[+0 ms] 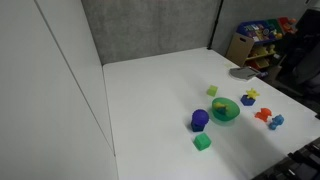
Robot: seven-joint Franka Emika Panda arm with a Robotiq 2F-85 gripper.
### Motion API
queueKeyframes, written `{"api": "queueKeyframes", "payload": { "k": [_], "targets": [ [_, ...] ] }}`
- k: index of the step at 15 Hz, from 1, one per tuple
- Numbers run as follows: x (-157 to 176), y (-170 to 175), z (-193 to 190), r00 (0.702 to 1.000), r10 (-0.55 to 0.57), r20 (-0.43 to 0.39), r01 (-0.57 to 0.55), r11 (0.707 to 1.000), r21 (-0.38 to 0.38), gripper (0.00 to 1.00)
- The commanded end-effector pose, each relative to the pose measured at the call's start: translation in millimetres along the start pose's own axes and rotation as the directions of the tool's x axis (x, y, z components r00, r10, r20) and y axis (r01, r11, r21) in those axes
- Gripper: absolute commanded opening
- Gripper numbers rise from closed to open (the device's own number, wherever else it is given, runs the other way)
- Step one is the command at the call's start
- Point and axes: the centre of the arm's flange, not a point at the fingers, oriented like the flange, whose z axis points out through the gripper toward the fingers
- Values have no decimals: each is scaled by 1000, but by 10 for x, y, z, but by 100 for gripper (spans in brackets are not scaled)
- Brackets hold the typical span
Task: Put the orange object in the green bowl.
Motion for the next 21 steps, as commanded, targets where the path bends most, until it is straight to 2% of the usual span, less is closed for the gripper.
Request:
{"api": "queueKeyframes", "payload": {
  "k": [1,5,10,14,21],
  "targets": [
    [3,-1,-6,1000,0,-1,0,1000,0,100],
    [3,-1,-11,1000,0,-3,0,1000,0,100],
    [153,120,48,999,33,-25,-36,995,-92,100],
    [286,412,158,997,74,-37,-79,986,-144,100],
    [396,1063,665,991,129,-35,-133,977,-167,100]
  ]
}}
